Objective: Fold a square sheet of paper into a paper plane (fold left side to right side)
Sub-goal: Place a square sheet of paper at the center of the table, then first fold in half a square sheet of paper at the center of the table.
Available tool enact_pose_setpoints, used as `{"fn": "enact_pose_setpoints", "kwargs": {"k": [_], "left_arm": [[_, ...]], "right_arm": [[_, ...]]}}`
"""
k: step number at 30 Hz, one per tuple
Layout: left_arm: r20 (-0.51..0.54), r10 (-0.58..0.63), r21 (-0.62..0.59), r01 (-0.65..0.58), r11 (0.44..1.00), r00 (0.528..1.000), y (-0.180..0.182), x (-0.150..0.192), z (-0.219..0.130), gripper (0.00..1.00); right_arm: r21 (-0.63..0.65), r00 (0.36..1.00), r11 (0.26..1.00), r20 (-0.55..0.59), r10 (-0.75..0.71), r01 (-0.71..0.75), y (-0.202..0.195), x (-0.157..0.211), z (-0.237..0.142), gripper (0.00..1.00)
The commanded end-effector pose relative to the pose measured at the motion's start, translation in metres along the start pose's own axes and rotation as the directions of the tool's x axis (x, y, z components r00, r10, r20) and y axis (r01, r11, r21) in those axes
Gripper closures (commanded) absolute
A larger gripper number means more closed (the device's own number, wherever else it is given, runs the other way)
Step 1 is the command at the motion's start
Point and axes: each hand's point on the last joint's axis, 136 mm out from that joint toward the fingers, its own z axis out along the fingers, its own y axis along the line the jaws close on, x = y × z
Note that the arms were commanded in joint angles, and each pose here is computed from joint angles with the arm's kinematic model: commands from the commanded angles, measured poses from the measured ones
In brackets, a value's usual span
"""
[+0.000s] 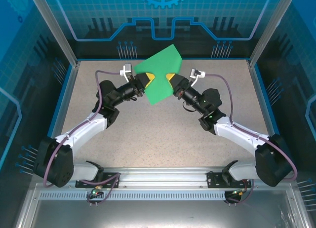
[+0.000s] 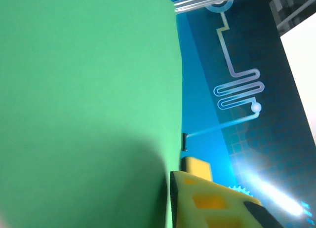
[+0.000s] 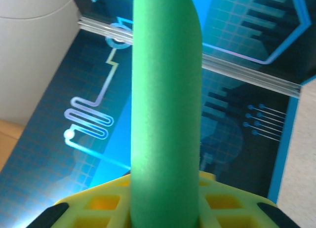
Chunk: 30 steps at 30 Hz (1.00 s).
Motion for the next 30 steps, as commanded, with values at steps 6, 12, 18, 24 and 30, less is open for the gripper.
{"fn": "enact_pose_setpoints", "kwargs": {"k": [6, 12, 18, 24, 30], "left_arm": [[-0.116, 0.052, -0.289, -0.084, 0.954, 0.992, 0.066, 0.028, -0.021, 1.00], [-0.280, -0.008, -0.452, -0.124, 0.883, 0.960, 0.142, 0.064, -0.043, 1.00], [-0.428, -0.076, -0.527, -0.180, 0.831, 0.901, 0.210, 0.093, -0.058, 1.00], [-0.501, -0.107, -0.594, -0.251, 0.764, 0.859, 0.258, 0.099, -0.068, 1.00], [-0.498, -0.134, -0.623, -0.246, 0.742, 0.856, 0.271, 0.099, -0.069, 1.00]], "right_arm": [[0.452, 0.935, 0.820, -0.122, -0.334, 0.352, -0.045, -0.004, -0.062, 0.45], [0.733, 0.885, 0.522, -0.247, -0.395, 0.437, -0.110, -0.018, -0.152, 0.30], [0.720, 0.908, 0.555, -0.302, -0.291, 0.418, -0.148, -0.006, -0.176, 0.32], [0.620, 0.885, 0.690, -0.461, -0.066, 0.375, -0.190, 0.041, -0.145, 0.57], [0.618, 0.875, 0.718, -0.483, 0.026, 0.320, -0.227, 0.066, -0.112, 0.76]]}}
